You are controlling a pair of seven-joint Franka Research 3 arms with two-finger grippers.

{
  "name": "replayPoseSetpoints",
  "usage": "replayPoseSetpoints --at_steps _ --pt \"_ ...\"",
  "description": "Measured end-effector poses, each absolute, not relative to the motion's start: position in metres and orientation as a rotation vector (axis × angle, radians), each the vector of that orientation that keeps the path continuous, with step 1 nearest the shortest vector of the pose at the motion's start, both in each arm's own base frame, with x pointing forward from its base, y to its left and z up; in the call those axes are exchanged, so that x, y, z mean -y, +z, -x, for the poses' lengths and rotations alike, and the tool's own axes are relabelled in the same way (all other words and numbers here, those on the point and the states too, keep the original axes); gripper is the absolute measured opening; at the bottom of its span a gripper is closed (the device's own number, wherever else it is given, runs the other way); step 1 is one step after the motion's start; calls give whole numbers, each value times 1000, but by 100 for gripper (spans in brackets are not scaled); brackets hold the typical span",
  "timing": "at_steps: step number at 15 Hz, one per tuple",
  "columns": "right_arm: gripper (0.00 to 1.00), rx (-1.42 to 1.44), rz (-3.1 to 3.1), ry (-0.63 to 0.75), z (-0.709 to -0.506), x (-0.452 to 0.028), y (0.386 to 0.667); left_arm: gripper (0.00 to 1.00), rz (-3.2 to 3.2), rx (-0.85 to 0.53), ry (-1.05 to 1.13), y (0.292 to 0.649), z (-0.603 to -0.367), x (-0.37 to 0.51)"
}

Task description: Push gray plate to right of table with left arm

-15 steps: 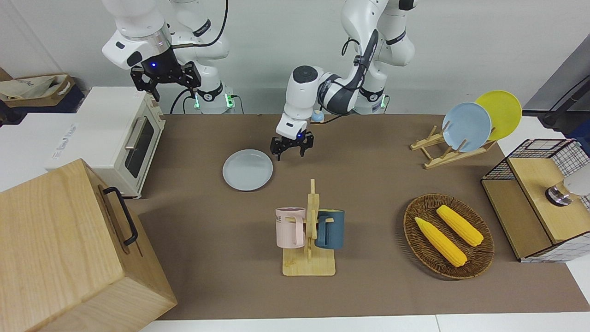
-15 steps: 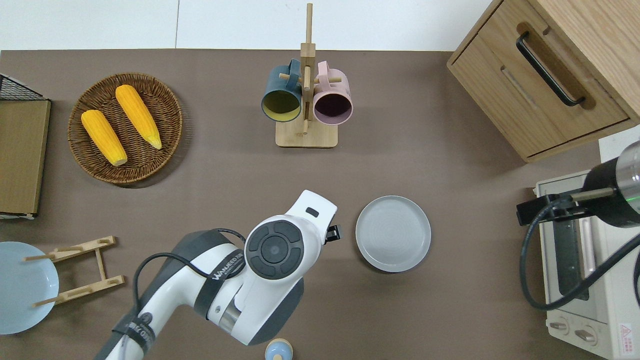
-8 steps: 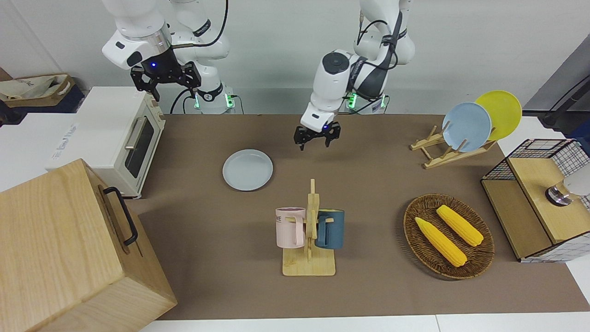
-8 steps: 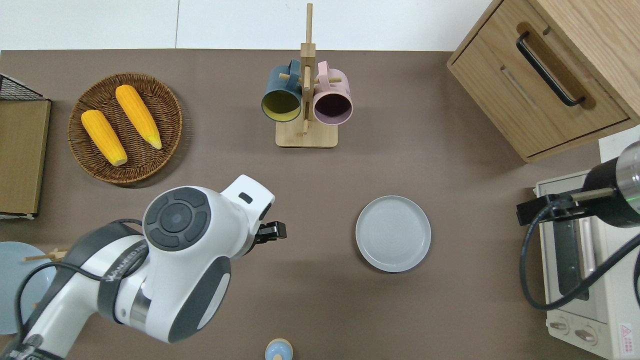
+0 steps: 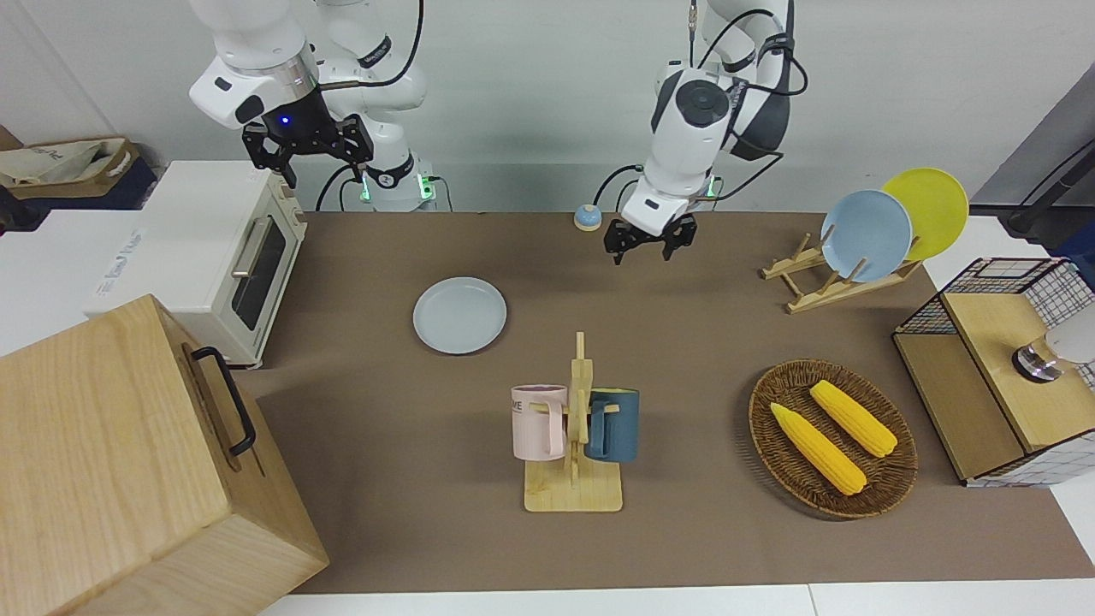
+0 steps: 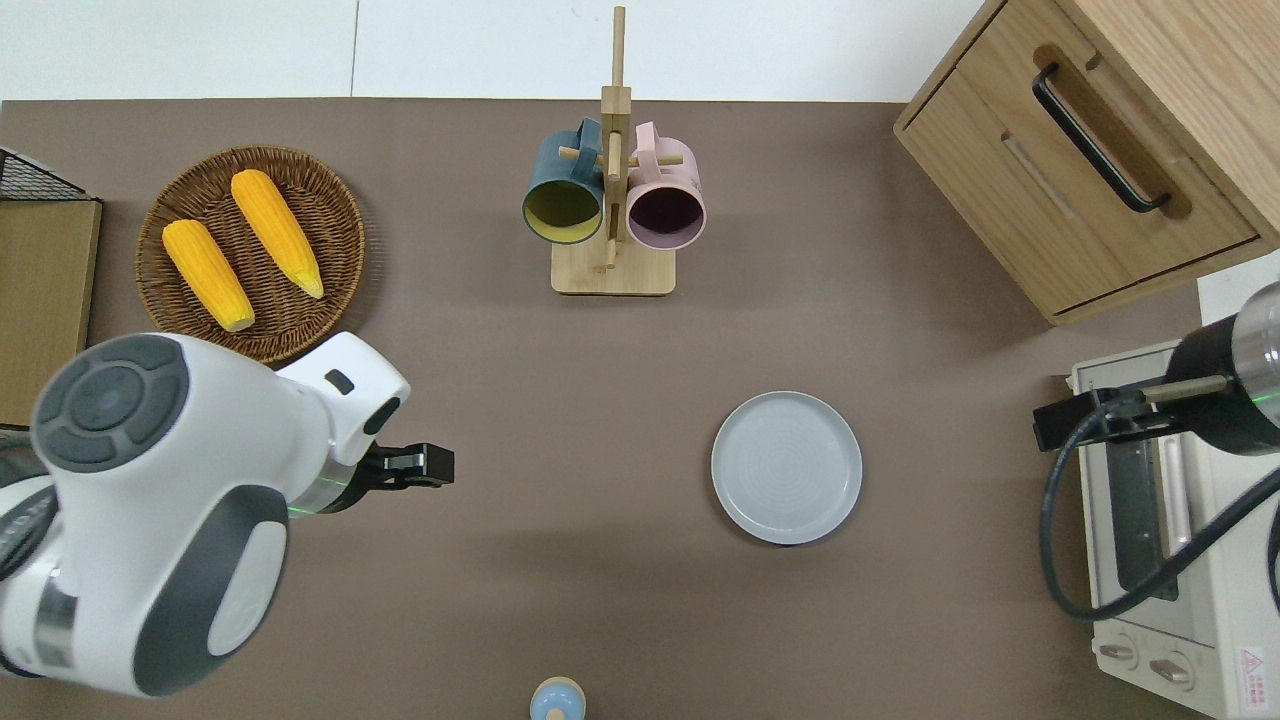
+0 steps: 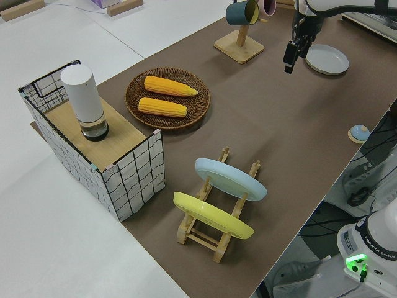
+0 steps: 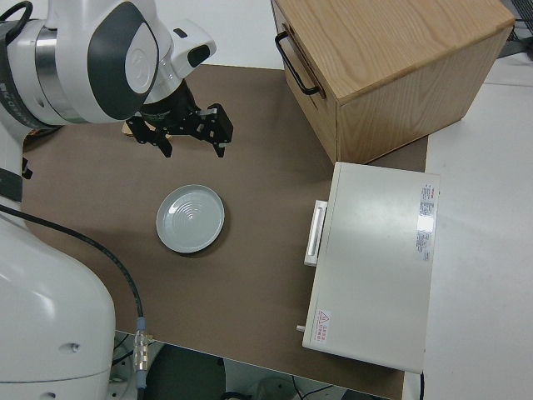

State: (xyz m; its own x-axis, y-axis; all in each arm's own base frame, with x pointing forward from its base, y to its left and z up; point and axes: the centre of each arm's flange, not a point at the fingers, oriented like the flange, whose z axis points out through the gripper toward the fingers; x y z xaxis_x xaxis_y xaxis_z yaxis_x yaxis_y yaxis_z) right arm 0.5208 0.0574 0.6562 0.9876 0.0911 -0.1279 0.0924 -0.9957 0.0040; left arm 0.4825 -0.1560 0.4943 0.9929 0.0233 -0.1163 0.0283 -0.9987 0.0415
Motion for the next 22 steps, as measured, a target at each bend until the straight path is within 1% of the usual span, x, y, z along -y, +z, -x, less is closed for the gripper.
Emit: replayPoseSetpoints --at_steps 3,7,13,16,22 --pt "99 -144 -3122 -200 -521 -57 656 100 -3085 5 -197 520 -487 119" --pt "99 -144 -3122 -200 -521 -57 656 99 -3074 50 -206 545 -492 80" --pt "99 -144 -3122 -200 -521 -57 656 100 -3079 133 -216 561 -494 31" --pt "99 -144 -3122 -200 -521 -57 656 100 -3101 173 -187 585 -493 15" --pt "99 -144 -3122 -200 -521 -57 656 100 -3137 161 -103 628 -491 -8"
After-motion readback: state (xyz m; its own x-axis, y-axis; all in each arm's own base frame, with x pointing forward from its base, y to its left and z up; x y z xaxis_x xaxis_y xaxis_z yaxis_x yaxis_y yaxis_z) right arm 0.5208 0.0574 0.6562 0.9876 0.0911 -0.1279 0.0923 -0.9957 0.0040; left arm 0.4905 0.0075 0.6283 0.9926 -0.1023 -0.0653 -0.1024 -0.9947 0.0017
